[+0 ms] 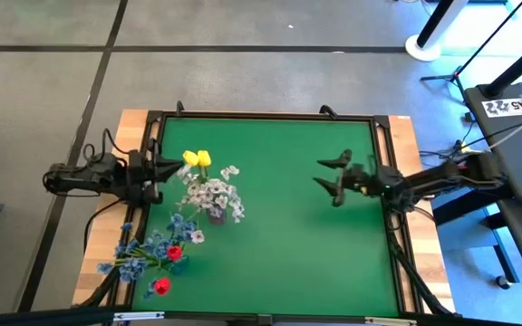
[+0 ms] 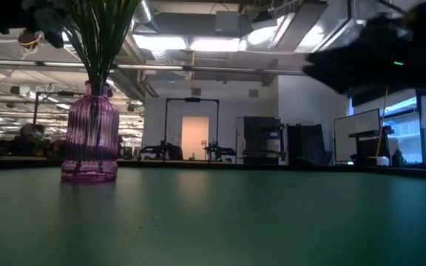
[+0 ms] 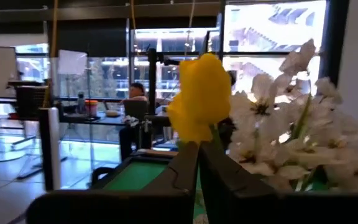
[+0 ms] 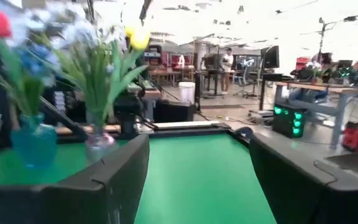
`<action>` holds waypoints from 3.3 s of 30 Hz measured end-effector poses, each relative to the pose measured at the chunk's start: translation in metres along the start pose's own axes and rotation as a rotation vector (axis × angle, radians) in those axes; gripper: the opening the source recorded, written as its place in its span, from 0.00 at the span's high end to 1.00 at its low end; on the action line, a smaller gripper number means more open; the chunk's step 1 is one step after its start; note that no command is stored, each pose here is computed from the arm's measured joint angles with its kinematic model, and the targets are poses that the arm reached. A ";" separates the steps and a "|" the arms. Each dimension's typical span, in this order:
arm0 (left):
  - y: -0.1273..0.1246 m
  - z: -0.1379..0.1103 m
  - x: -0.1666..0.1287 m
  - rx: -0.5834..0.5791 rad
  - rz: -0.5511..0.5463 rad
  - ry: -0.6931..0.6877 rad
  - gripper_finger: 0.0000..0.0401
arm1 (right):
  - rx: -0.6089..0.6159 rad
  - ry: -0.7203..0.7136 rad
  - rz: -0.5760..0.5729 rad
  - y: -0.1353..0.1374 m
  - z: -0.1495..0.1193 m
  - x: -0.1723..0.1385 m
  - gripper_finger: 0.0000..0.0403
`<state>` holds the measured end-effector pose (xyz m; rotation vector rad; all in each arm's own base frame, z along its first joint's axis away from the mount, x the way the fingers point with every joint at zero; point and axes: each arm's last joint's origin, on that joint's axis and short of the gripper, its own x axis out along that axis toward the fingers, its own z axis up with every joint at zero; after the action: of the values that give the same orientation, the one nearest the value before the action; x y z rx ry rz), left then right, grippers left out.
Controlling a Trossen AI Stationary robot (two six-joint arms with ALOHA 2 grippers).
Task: Sort flowers into vase by color
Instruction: Return to Home Position
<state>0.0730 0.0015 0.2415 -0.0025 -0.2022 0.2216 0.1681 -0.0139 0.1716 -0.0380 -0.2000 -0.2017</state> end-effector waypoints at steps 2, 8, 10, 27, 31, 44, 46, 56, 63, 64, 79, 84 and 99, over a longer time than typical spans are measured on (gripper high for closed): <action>0.000 0.000 0.000 -0.009 -0.014 0.003 0.97 | 0.036 0.009 -0.003 -0.001 0.000 -0.009 0.32; -0.006 -0.024 0.005 0.049 -0.096 -0.011 0.98 | 0.007 0.060 -0.033 -0.001 0.006 -0.019 0.32; -0.008 -0.033 0.007 0.052 -0.123 -0.075 0.98 | -0.028 0.031 -0.047 -0.002 0.010 -0.020 0.32; -0.006 -0.071 0.008 -0.048 -0.017 0.115 0.98 | 0.028 -0.012 -0.094 -0.023 0.024 -0.032 0.32; -0.006 -0.071 0.008 -0.055 -0.017 0.113 0.98 | 0.024 0.041 -0.098 -0.023 0.023 -0.045 0.32; -0.006 -0.071 0.008 -0.056 -0.018 0.113 0.98 | 0.119 0.137 0.133 -0.016 0.016 -0.069 0.66; -0.006 -0.071 0.008 -0.056 -0.019 0.113 0.98 | 0.165 0.150 0.127 -0.016 0.015 -0.069 0.73; -0.006 -0.071 0.008 -0.056 -0.019 0.112 0.98 | 0.181 0.163 0.101 -0.017 0.014 -0.069 0.89; -0.006 -0.071 0.008 -0.056 -0.019 0.112 0.98 | 0.181 0.165 0.101 -0.017 0.014 -0.069 0.90; -0.006 -0.071 0.008 -0.056 -0.019 0.112 0.98 | 0.181 0.166 0.101 -0.017 0.014 -0.069 0.90; -0.006 -0.070 0.008 -0.056 -0.019 0.112 0.98 | 0.181 0.169 0.101 -0.017 0.013 -0.069 0.90; -0.006 -0.070 0.008 -0.056 -0.019 0.112 0.98 | 0.181 0.169 0.101 -0.017 0.013 -0.069 0.90; -0.006 -0.070 0.008 -0.056 -0.018 0.112 0.98 | 0.181 0.170 0.101 -0.017 0.013 -0.069 0.90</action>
<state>0.0964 -0.0016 0.1744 -0.0687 -0.0964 0.1967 0.0955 -0.0163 0.1710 0.1482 -0.0461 -0.0849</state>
